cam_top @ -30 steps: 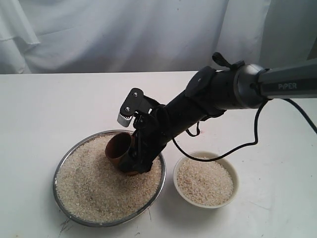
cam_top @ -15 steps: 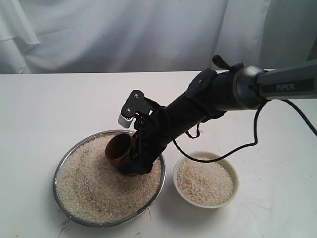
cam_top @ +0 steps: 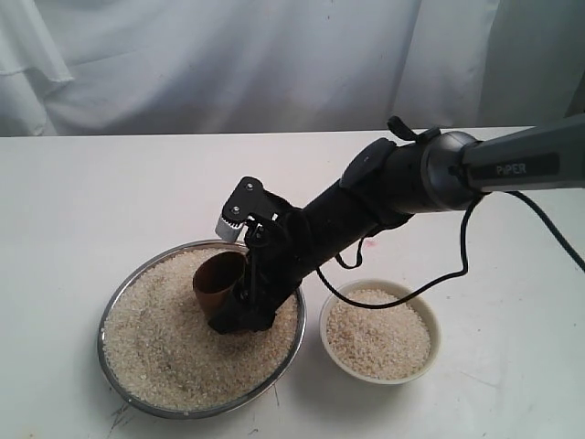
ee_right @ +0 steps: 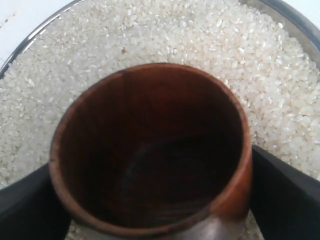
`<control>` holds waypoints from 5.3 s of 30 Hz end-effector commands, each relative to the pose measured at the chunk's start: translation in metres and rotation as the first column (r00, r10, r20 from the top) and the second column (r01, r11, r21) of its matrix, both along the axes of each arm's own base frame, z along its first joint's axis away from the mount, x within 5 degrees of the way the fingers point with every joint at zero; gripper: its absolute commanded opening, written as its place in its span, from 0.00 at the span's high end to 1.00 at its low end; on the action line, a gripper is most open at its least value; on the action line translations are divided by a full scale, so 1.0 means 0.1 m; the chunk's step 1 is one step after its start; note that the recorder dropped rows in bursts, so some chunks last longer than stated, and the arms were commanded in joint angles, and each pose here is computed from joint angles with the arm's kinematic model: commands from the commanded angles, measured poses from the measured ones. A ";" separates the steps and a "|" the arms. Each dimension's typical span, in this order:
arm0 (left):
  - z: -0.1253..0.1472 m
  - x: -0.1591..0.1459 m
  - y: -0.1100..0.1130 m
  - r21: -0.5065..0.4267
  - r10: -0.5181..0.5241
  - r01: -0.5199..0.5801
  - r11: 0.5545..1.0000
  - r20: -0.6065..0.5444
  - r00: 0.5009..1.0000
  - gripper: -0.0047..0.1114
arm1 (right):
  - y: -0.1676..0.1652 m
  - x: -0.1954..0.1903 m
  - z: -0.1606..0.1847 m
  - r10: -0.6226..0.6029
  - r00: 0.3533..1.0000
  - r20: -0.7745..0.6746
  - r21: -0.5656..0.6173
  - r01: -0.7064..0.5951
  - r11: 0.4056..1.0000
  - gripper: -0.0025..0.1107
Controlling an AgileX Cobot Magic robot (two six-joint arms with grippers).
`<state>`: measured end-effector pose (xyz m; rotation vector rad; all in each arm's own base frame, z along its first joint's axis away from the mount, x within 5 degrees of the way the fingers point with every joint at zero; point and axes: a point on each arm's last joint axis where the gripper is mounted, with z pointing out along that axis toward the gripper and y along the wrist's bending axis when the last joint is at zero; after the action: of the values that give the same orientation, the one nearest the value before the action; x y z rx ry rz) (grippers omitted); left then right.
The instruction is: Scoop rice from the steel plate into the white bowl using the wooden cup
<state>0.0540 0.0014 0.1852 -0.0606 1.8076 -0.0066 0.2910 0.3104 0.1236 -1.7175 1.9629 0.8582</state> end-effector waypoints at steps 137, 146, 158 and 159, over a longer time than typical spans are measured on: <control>-0.01 0.00 0.00 -0.002 0.002 -0.002 1.000 0.006 1.000 0.96 | -0.01 0.34 0.89 0.355 0.890 0.285 -0.006 -0.368 0.930 0.98; -0.01 0.00 0.00 -0.002 0.002 -0.002 1.000 0.006 1.000 0.96 | -0.68 0.59 1.30 0.252 0.922 0.294 -0.036 -0.253 0.967 0.98; -0.01 0.00 0.00 -0.002 0.002 -0.002 1.000 0.006 1.000 0.96 | -1.34 0.29 0.88 0.235 0.746 0.624 -0.328 -0.023 0.945 0.98; -0.01 0.00 0.00 -0.002 0.002 -0.002 1.000 0.006 1.000 0.96 | -1.38 0.26 0.82 0.243 0.730 0.639 -0.343 -0.012 0.939 0.98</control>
<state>0.0540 0.0014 0.1852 -0.0606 1.8076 -0.0066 0.3218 0.1816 0.2141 -2.0026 1.5645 0.0180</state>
